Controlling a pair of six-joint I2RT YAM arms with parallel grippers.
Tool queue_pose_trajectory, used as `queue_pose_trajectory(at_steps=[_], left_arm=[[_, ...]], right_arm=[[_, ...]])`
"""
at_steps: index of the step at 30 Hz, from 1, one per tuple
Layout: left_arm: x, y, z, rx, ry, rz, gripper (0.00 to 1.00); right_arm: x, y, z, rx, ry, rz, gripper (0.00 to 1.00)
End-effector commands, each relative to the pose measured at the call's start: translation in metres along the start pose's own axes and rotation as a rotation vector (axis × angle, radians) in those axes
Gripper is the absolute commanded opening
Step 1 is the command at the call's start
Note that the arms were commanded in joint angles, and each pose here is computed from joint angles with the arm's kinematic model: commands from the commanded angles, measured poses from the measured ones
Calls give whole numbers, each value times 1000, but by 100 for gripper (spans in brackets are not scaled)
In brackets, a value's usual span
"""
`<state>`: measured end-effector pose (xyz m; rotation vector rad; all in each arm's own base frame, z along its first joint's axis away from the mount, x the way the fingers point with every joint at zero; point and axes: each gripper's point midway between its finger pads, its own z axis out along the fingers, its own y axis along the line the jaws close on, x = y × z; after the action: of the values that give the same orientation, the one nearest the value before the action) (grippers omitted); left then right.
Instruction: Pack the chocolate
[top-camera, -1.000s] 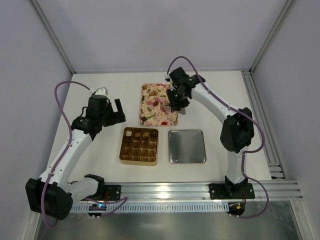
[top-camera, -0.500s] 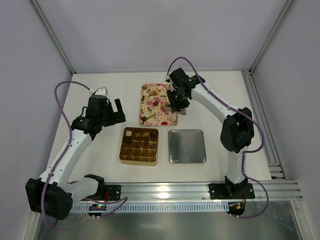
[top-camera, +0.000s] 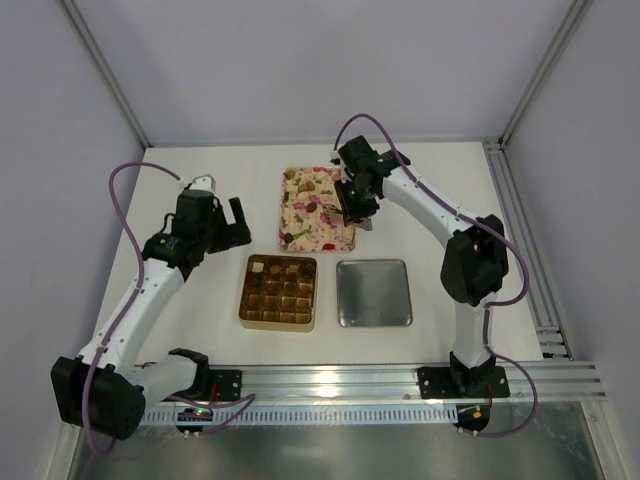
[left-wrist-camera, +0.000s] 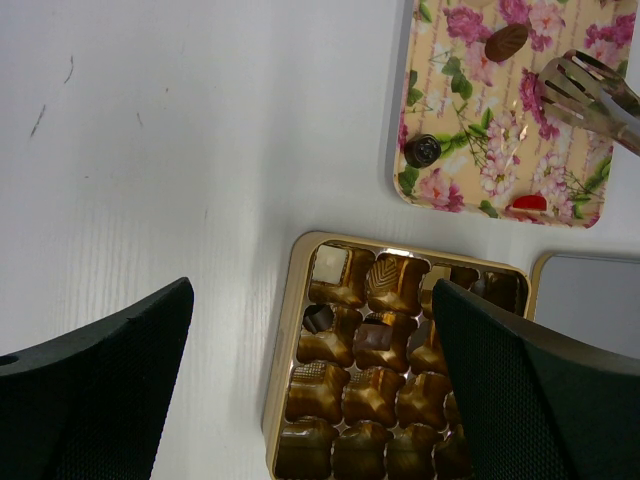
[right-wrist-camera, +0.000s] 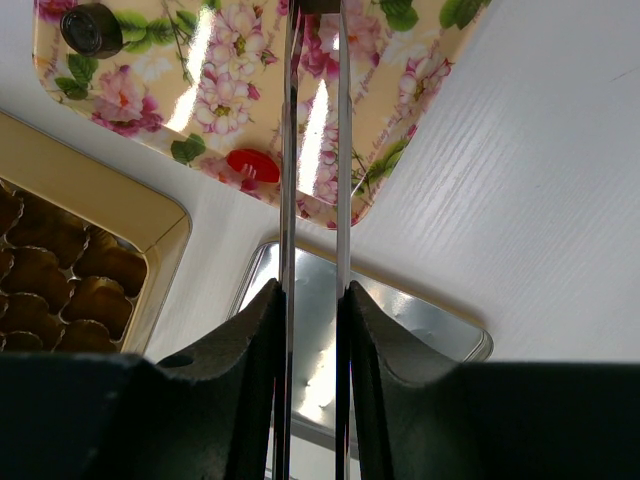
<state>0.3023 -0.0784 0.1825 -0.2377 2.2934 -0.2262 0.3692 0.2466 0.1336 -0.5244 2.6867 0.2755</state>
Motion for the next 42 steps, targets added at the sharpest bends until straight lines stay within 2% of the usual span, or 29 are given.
queue_pose_trajectory(at_steps=[1,18,24,30,42], left_arm=[[-13,-4,-10,22,-46,-4,100],[-11,-5,-10,25,-43,-2,100],[-12,-5,-10,26,-44,-4,100],[-11,-5,-11,27,-44,-4,100],[-11,-7,-12,39,-44,-7,100]], right_arm=[[-15,4,-27,-4,-84,-13,30],[-18,15,-68,-35,-144,-22,29],[10,46,-95,-101,-146,-84,29],[58,75,-114,-140,-92,-150,29],[116,104,-121,-181,-5,-190,29]])
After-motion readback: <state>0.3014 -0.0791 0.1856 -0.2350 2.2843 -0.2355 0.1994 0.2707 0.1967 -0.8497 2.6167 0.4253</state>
